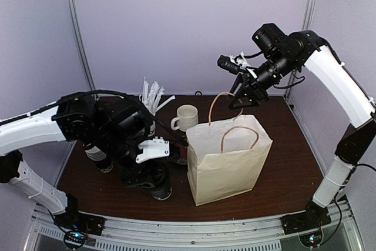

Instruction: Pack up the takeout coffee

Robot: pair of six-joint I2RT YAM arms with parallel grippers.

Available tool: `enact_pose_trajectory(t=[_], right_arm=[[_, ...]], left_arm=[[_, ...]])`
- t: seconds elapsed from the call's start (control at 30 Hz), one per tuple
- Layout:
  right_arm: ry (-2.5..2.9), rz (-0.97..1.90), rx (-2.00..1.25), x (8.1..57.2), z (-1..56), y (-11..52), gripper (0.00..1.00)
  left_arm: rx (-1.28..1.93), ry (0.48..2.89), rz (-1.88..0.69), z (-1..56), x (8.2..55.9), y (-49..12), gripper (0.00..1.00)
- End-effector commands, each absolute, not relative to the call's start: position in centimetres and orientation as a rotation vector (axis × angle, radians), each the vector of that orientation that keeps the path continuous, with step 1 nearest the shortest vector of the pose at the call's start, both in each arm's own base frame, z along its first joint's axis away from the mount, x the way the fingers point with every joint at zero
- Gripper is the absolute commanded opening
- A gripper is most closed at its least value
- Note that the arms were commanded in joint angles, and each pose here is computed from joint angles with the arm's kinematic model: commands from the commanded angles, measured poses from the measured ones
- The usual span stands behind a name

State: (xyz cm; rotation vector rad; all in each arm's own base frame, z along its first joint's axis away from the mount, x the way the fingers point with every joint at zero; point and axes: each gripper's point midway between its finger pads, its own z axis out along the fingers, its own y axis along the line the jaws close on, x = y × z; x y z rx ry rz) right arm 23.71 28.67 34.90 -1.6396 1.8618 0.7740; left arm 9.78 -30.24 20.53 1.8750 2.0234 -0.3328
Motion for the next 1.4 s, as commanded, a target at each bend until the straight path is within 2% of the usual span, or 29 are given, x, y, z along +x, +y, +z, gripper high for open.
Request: enact_pose_trajectory(t=[0.0, 0.03, 0.13, 0.47, 0.73, 0.9, 1.1, 1.37], right_arm=[[1.915, 0.761, -1.559, 26.2, 35.1, 30.1, 0.23], [1.923, 0.759, -1.555, 26.2, 35.2, 29.9, 0.14], [1.943, 0.717, -1.532, 26.2, 35.6, 28.4, 0.00], [1.980, 0.461, -1.308, 27.9, 38.2, 21.3, 0.00], [2.017, 0.493, -1.300, 27.5, 35.6, 21.1, 0.00], [2.048, 0.658, -1.355, 24.6, 33.2, 21.7, 0.00], [1.935, 0.837, -1.495, 18.4, 34.5, 22.2, 0.00], [1.942, 0.967, -1.625, 14.1, 33.3, 22.6, 0.02]], left_arm=[[1.724, 1.961, -0.280, 26.9, 11.2, -28.6, 0.70], [1.701, 1.944, -0.283, 28.1, 11.4, -28.6, 0.70], [1.639, 1.883, -0.306, 31.6, 11.7, -28.5, 0.70], [1.587, 1.724, -0.302, 34.8, 12.8, -29.8, 0.71], [1.542, 1.606, -0.313, 37.2, 14.0, -32.4, 0.71], [1.491, 1.477, -0.362, 39.8, 14.3, -34.5, 0.70], [1.504, 1.301, -0.384, 41.8, 14.1, -36.8, 0.70], [1.624, 1.167, -0.448, 40.2, 11.1, -40.5, 0.67]])
